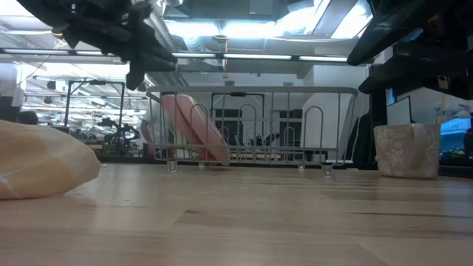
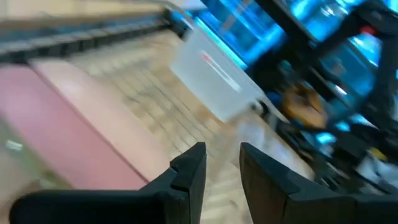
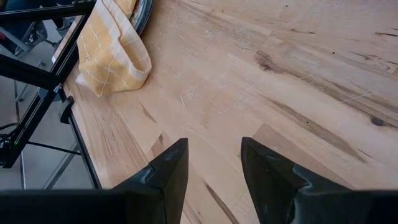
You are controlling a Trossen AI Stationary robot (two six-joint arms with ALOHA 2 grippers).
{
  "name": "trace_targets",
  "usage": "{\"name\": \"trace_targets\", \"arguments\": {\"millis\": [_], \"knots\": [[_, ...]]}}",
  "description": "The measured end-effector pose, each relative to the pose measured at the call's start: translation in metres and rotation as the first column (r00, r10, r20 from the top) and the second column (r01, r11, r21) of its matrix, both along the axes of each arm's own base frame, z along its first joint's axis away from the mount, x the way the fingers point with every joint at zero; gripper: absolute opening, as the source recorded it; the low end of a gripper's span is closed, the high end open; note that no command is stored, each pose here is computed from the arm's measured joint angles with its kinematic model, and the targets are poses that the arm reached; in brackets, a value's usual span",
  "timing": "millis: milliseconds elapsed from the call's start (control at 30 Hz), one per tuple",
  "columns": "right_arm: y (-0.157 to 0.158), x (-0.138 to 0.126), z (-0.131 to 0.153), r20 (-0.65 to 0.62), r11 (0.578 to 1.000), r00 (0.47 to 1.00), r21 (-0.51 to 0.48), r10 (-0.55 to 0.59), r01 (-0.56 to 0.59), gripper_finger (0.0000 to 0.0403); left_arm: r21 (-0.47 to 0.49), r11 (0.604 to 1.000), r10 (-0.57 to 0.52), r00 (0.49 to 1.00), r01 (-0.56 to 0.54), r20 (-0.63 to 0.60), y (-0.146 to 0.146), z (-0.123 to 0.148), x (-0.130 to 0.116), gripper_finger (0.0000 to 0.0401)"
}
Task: Sort dishes
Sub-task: Move the orange towel to the top left of the table
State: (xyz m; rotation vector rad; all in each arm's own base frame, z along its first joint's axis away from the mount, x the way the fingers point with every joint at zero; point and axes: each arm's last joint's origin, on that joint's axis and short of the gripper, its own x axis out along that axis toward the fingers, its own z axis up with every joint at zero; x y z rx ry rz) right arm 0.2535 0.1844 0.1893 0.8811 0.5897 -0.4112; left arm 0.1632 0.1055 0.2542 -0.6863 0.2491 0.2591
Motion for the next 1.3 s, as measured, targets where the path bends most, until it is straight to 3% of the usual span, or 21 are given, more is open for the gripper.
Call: {"name": "trace_targets", "arguments": {"millis": [233,400,600,833,1033,1300], "knots": [[0.0,0.0,0.0,-0.003,1.0,1.0,-0.003,0.0,0.0,0.0154,-0.006,0.965,-0.26,0.962,0.262,0.077,-0.027,0.01,0.003,0.009],[0.0,0.0,0.0,-0.004,1.0,1.0,-0.003,0.0,0.0,0.0154,0.021,0.851,-0.523,0.842,0.525,0.137,-0.061,0.02,0.0,0.009],[0.0,0.0,0.0,0.001,1.0,1.0,0.0,-0.001,0.001,0.0154,-0.152,0.728,-0.668,0.741,0.669,0.068,-0.102,0.013,-0.006,0.009],[0.002,0.005,0.007,0.099,0.999,0.994,0.013,-0.036,0.035,0.0154,-0.38,0.625,-0.765,0.631,0.682,-0.127,-0.135,-0.009,-0.016,0.009],[0.004,0.008,0.01,0.142,1.0,0.99,0.004,-0.024,0.023,0.0154,-0.448,0.637,-0.769,0.556,0.628,-0.315,-0.148,-0.025,-0.03,0.009],[0.005,0.009,0.012,0.164,0.999,0.986,0.024,-0.028,0.025,0.0154,-0.452,0.663,-0.744,0.457,0.597,-0.487,-0.162,-0.04,-0.035,0.009]]}}
